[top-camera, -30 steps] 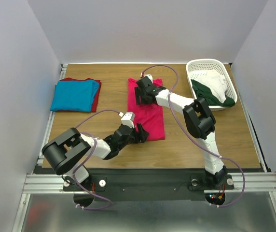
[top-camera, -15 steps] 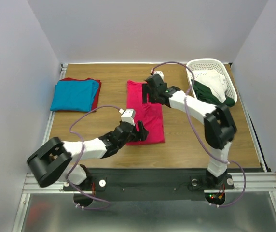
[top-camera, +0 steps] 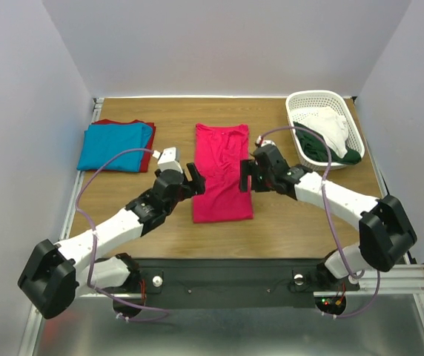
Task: Fold and stack the t-shirts
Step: Fold the tshirt
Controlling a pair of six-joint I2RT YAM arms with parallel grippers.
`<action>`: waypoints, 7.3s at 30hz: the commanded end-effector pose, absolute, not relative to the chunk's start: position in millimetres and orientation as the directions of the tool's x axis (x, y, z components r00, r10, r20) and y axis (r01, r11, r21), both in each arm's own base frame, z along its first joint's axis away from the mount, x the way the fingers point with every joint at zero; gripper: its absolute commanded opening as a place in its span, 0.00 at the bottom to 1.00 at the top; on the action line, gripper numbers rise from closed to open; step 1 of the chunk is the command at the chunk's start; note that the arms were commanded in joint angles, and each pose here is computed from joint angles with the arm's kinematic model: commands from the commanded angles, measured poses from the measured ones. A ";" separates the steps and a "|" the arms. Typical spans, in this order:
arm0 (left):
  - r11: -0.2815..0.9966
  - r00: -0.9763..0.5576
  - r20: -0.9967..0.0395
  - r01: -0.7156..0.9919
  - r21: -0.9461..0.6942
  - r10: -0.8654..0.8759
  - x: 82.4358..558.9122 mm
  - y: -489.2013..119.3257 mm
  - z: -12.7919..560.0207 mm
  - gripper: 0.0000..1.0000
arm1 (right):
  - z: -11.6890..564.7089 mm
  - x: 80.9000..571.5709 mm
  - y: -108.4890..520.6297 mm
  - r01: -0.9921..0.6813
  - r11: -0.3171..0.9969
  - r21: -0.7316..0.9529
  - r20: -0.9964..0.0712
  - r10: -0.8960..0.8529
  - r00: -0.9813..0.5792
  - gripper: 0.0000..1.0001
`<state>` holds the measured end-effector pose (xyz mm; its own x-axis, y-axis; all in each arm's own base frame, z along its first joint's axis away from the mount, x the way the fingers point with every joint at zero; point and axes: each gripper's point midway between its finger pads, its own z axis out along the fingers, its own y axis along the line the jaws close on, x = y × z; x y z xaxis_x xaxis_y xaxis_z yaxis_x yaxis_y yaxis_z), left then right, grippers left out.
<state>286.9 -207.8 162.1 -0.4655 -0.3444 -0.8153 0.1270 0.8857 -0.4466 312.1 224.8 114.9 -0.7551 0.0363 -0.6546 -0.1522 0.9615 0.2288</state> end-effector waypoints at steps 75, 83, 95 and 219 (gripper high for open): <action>0.891 -0.781 -0.564 0.025 -0.454 -0.266 204.3 -192.7 21.3 0.59 | 16.3 201.9 216.8 -0.022 0.920 0.391 -0.384 0.141 -0.912 0.00; 0.887 -0.812 -0.524 0.018 -0.462 -0.257 184.0 -195.0 9.2 0.57 | 16.3 203.6 218.2 -0.025 0.921 0.389 -0.385 0.138 -0.913 0.01; 0.900 -0.814 -0.520 -0.007 -0.435 -0.258 181.6 -191.7 2.2 0.21 | 24.1 204.0 218.2 -0.040 0.915 0.402 -0.405 0.138 -0.904 0.00; 0.850 -0.306 -0.812 0.012 -0.526 -0.498 439.8 -177.2 209.7 0.88 | 235.0 499.2 208.0 -0.015 0.984 0.176 -0.894 0.153 -0.421 1.00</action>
<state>442.6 -191.0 156.6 -0.4281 -0.4449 -0.7866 0.0044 0.8694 -0.4941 502.0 204.3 161.7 -0.5646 0.0789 -0.8216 0.0333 0.9968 0.0728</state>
